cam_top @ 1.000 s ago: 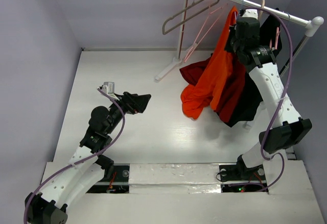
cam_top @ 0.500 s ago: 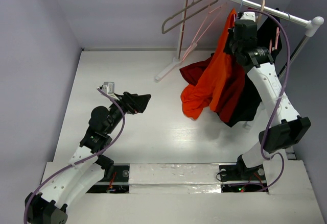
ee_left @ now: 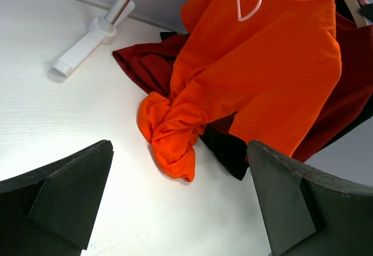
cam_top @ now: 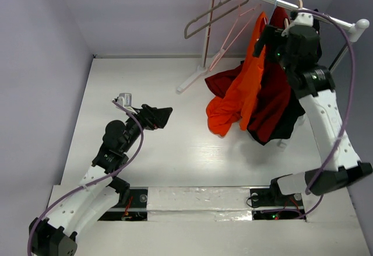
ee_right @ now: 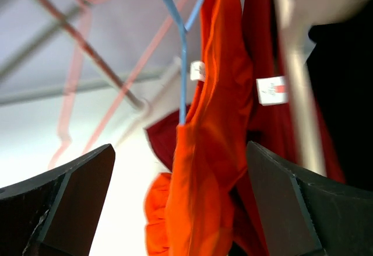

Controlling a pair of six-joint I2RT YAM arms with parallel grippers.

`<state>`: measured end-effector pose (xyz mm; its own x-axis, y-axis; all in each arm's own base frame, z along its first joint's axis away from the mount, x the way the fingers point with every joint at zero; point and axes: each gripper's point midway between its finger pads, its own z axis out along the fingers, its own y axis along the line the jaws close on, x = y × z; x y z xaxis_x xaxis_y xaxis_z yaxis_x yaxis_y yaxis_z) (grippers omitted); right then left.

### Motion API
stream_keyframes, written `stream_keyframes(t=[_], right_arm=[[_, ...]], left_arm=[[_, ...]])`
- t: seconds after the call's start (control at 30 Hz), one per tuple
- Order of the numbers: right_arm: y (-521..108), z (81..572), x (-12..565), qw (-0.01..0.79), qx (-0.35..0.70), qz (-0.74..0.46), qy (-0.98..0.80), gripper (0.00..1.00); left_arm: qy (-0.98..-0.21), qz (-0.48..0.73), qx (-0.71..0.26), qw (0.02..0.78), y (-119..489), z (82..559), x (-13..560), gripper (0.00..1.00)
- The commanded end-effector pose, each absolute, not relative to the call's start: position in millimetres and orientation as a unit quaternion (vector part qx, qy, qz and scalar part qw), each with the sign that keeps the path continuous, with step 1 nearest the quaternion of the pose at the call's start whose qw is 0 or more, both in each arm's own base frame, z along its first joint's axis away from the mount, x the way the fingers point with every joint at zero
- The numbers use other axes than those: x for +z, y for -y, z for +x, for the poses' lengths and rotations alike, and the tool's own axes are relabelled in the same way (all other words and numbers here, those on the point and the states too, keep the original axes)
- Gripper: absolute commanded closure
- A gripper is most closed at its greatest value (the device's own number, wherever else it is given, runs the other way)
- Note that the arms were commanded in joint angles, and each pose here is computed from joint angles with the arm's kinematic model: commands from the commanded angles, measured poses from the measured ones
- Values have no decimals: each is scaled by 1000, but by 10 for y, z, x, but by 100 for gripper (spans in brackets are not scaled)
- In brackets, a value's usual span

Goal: Place the t-shirt on the hanger
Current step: Place the hanger at the clothesline, then reset both arms

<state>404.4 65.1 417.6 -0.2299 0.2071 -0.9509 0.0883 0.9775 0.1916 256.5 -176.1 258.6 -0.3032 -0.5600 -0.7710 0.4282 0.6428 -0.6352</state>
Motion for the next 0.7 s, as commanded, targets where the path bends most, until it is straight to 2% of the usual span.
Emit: stream_keyframes(t=[0.0,0.27,0.4,0.5,0.67], right_arm=[[-668,3673,4573,649,99,91,-749,0],[-1021,2833,4637,653,246,25,-716,0],[-1393,2015,4798,660,368,-101,-646,0],[-1376,1480,4879,692,395,-140,-587,0],[-1176,879,4877,739,378,-151,-536,0]], left_arm=[[-670,-45,-418,613,1733,2584,2734,1],[-663,-53,-408,626,1675,2604,2779,1],[-656,-63,-416,626,1620,2508,2946,1],[-635,-66,-435,634,1567,2366,3227,1],[-589,-65,-459,663,1419,2082,3670,1]])
